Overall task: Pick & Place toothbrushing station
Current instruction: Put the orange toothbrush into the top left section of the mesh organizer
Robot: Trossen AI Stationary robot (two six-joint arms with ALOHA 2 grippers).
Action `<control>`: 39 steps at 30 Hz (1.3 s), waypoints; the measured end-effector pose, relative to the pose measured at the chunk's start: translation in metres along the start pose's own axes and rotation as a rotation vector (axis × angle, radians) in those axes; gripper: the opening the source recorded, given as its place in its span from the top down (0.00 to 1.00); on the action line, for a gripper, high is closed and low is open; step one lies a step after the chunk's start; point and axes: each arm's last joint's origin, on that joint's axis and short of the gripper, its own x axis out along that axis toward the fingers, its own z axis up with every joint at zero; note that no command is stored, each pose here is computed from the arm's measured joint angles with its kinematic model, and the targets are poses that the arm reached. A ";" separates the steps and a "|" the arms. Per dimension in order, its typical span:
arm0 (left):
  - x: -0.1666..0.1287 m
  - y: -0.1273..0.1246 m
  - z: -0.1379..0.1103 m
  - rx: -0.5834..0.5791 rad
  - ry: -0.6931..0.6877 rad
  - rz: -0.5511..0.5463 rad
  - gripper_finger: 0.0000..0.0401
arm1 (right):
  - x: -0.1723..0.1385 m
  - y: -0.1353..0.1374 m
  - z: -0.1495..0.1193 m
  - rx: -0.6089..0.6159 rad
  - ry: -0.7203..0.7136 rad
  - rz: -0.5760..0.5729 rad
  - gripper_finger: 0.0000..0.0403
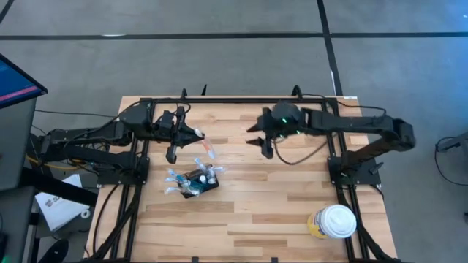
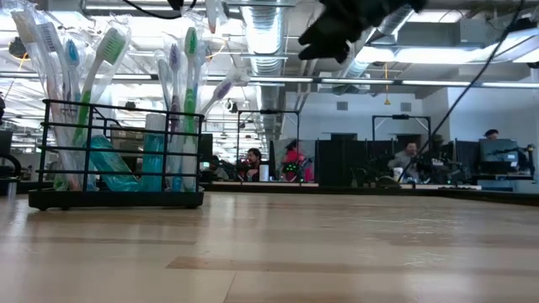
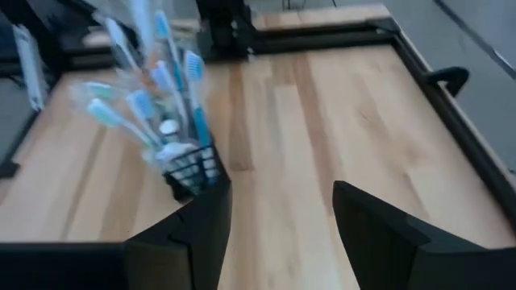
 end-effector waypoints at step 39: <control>-0.029 -0.005 -0.003 -0.015 0.097 0.004 0.98 | 0.001 0.019 -0.116 0.021 -0.325 0.062 0.50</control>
